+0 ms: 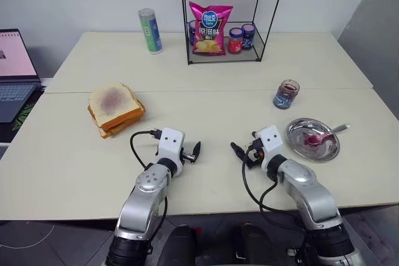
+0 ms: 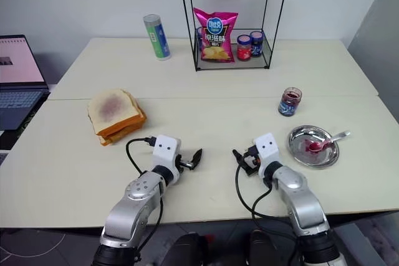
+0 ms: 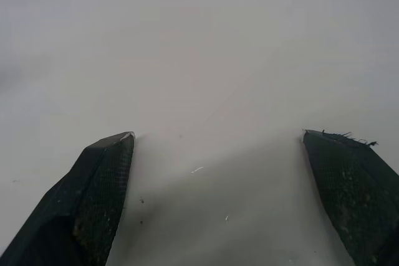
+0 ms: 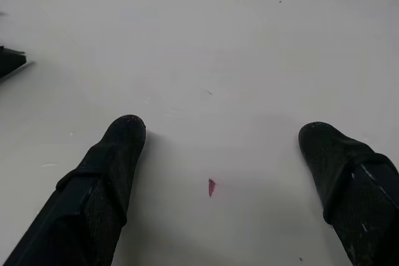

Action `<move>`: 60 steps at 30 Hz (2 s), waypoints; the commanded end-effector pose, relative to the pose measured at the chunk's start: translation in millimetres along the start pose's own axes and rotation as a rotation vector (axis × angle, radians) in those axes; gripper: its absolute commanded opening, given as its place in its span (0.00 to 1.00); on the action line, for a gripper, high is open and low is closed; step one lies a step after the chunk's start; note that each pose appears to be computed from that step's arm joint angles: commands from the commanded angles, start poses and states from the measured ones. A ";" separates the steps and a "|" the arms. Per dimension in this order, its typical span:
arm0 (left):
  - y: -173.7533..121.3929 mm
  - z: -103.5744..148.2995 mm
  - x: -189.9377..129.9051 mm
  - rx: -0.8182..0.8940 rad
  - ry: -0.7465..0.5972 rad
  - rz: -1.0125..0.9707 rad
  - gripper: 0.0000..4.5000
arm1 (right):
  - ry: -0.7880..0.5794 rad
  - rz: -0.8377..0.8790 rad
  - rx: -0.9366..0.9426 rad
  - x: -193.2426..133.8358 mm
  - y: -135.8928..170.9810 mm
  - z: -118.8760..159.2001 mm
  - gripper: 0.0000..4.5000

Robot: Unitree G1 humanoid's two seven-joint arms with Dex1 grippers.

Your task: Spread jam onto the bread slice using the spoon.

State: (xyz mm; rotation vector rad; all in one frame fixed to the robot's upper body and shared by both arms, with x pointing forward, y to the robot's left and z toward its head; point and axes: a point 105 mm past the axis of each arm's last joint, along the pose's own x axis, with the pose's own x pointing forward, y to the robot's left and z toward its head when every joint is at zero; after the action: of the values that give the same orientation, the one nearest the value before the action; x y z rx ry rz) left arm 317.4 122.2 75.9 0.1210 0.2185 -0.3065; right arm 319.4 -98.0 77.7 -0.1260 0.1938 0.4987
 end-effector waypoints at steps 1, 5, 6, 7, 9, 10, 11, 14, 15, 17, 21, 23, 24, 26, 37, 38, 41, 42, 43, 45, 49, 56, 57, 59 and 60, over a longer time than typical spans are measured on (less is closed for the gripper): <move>-1.6 15.5 -0.4 0.013 -0.052 -0.030 1.00 | -0.066 -0.024 -0.007 -3.8 -1.3 17.9 0.96; -11.3 36.7 0.6 -0.028 -0.102 -0.136 1.00 | -0.096 0.014 -0.014 -4.3 -0.8 30.1 0.96; -14.0 44.6 -0.9 -0.017 -0.113 -0.165 1.00 | -0.106 0.038 -0.012 -6.8 -3.9 35.2 0.96; -12.4 49.5 -2.7 0.009 -0.117 -0.174 1.00 | -0.107 0.066 -0.001 -9.1 -6.8 39.3 0.96; 0.2 53.1 -10.0 0.024 -0.117 -0.173 1.00 | -0.104 0.150 0.009 -13.2 -9.0 48.5 0.96; 2.0 54.8 -15.9 0.049 -0.112 -0.191 1.00 | -0.103 0.197 0.028 -16.9 -11.9 54.4 0.96; 1.3 57.5 -23.1 0.067 -0.109 -0.226 1.00 | -0.104 0.250 0.041 -20.8 -12.9 60.9 0.96; 14.4 75.3 -44.3 0.115 -0.112 -0.256 1.00 | -0.117 0.418 0.051 -29.0 -6.6 84.2 0.96; 24.5 85.9 -50.9 0.121 -0.127 -0.227 1.00 | -0.118 0.481 0.036 -32.3 -4.9 92.9 0.96; 50.1 103.9 -60.4 0.136 -0.163 -0.116 1.00 | -0.115 0.580 -0.002 -36.7 -2.4 106.2 0.96; 111.0 118.3 -76.2 0.125 -0.209 0.190 1.00 | -0.118 0.731 -0.018 -31.0 8.7 123.2 0.96; 122.6 115.7 -80.8 0.158 -0.197 0.245 1.00 | -0.122 0.757 -0.020 -24.7 13.6 125.2 0.96; 135.6 110.5 -85.7 0.135 -0.196 0.315 1.00 | -0.131 0.779 -0.024 -18.2 20.6 125.5 0.96; 156.8 101.1 -94.0 0.087 -0.195 0.431 1.00 | -0.145 0.831 -0.031 -11.9 33.4 127.1 0.96; 187.6 69.4 -78.7 -0.156 -0.192 0.498 1.00 | -0.199 0.911 -0.053 -13.0 61.2 142.7 0.96; 182.3 66.0 -73.2 -0.183 -0.194 0.457 1.00 | -0.198 0.900 -0.050 -13.3 60.3 142.1 0.96; 172.4 58.5 -65.5 -0.214 -0.186 0.390 1.00 | -0.197 0.895 -0.040 -17.5 62.0 143.2 0.96; 169.4 58.4 -63.3 -0.236 -0.194 0.366 1.00 | -0.201 0.898 -0.035 -19.4 63.3 145.1 0.96; 168.3 59.0 -60.9 -0.255 -0.203 0.353 1.00 | -0.204 0.897 -0.033 -20.7 64.0 146.2 0.96; 170.8 56.9 -56.8 -0.286 -0.204 0.360 1.00 | -0.206 0.887 -0.032 -21.7 63.4 146.1 0.96; 175.2 48.6 -49.9 -0.289 -0.180 0.381 1.00 | -0.201 0.834 -0.024 -18.8 55.7 140.9 0.96; 169.4 47.1 -44.3 -0.293 -0.183 0.335 0.92 | -0.218 0.797 -0.019 -20.6 52.8 142.3 0.97; 169.4 48.3 -43.1 -0.285 -0.185 0.331 0.91 | -0.224 0.787 -0.013 -20.1 52.0 143.2 0.97; 170.8 51.2 -40.5 -0.291 -0.193 0.333 0.81 | -0.232 0.776 -0.003 -19.7 51.7 144.8 0.97; 171.1 52.4 -39.5 -0.292 -0.195 0.331 0.77 | -0.234 0.775 0.005 -19.8 52.5 145.7 0.97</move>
State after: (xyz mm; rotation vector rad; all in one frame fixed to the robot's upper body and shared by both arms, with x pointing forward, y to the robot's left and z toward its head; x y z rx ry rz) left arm 340.2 286.2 136.9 -0.1778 0.0876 0.0520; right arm 304.8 -37.2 205.0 0.0130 0.0730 1.2730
